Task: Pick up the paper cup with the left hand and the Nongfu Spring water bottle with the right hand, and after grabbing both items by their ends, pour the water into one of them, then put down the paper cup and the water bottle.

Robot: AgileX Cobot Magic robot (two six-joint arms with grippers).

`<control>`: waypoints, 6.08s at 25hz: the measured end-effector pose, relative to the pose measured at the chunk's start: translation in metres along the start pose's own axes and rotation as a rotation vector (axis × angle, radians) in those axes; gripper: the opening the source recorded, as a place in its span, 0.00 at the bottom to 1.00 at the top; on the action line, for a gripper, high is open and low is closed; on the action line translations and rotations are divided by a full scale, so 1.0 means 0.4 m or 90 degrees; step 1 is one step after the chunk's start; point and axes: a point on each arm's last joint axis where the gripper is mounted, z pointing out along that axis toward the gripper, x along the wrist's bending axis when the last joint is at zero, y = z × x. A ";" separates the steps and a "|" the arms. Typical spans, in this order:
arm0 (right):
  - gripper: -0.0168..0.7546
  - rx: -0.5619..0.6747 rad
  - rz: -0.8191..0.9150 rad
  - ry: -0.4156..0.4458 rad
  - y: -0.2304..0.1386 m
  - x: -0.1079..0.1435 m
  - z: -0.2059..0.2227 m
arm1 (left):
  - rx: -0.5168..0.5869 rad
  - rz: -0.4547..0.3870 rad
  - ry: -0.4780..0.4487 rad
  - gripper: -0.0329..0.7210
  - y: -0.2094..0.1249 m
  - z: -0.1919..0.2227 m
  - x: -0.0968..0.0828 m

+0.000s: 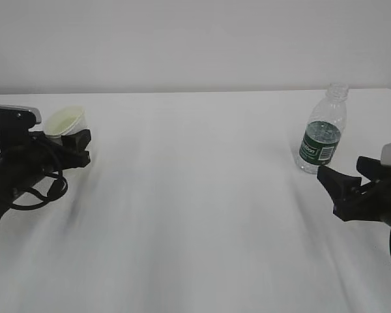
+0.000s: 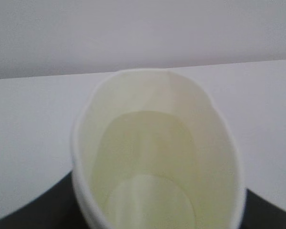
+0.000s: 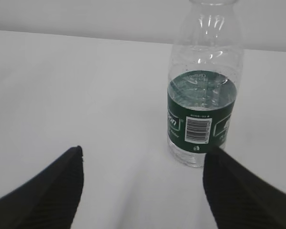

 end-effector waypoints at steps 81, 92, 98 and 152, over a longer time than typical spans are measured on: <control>0.79 0.015 0.007 0.002 -0.014 0.000 0.004 | 0.061 -0.013 -0.053 0.84 -0.038 -0.097 -0.027; 0.79 -0.034 0.019 0.035 0.034 0.014 -0.011 | 0.021 -0.008 -0.063 0.83 0.017 -0.110 -0.035; 0.79 -0.105 0.011 0.015 0.097 0.009 -0.036 | -0.002 -0.013 -0.066 0.83 0.047 -0.120 -0.038; 0.79 -0.177 -0.014 -0.101 0.383 0.000 -0.237 | -0.176 0.022 -0.057 0.82 0.428 -0.348 -0.083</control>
